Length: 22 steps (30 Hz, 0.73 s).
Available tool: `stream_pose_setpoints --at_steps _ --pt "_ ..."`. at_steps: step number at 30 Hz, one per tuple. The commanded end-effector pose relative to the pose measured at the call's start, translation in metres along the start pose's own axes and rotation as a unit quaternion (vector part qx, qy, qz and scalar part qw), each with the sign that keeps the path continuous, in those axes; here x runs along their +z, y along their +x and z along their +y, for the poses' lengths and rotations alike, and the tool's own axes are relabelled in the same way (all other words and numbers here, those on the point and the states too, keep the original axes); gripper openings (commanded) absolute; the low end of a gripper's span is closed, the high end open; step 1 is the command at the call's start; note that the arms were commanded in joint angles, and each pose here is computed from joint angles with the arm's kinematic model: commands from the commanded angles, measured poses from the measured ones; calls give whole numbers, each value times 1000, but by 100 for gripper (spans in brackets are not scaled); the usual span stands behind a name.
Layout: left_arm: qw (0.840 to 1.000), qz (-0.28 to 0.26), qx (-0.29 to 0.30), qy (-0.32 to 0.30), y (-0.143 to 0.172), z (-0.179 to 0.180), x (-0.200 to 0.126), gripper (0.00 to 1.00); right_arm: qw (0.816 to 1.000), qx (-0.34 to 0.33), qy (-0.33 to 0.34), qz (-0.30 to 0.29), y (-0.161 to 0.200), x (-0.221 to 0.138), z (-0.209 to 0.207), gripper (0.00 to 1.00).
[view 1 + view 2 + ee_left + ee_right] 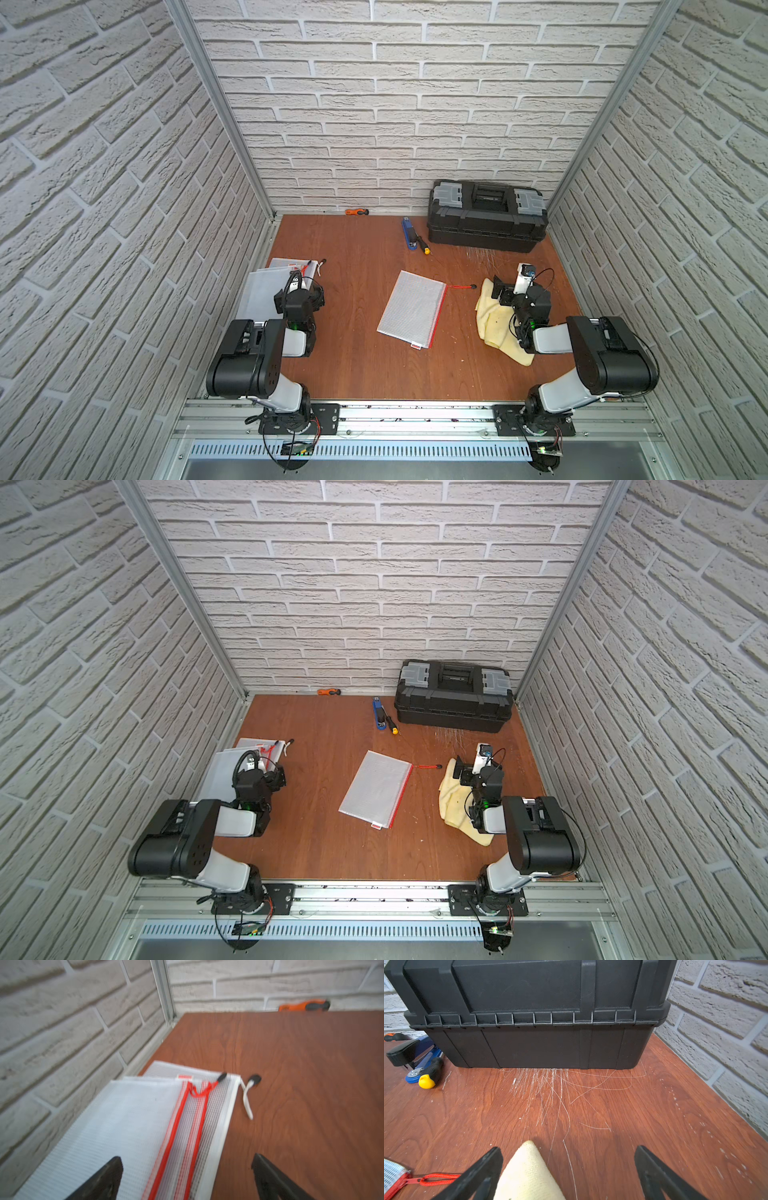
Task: Wipe the document bag
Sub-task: Reset both arms
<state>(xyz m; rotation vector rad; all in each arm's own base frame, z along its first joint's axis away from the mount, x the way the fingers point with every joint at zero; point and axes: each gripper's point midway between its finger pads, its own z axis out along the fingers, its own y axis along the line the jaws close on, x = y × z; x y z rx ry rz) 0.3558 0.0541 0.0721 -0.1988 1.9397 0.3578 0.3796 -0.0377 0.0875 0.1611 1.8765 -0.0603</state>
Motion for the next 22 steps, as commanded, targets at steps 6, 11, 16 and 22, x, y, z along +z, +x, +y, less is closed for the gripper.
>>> stream_pose_setpoints --at_steps 6,11,16,22 --pt "997 -17 -16 71 -30 -14 25 98 997 -31 -69 -19 -13 2 26 100" --pt "997 -25 -16 71 -31 -14 25 98 991 -53 -124 -9 -12 5 45 100" --pt "997 -26 -16 71 -32 -14 25 98 991 -52 -119 -2 -11 7 44 100" --pt "997 -26 -17 69 -32 -14 25 98 992 -51 -116 -3 -12 7 42 100"
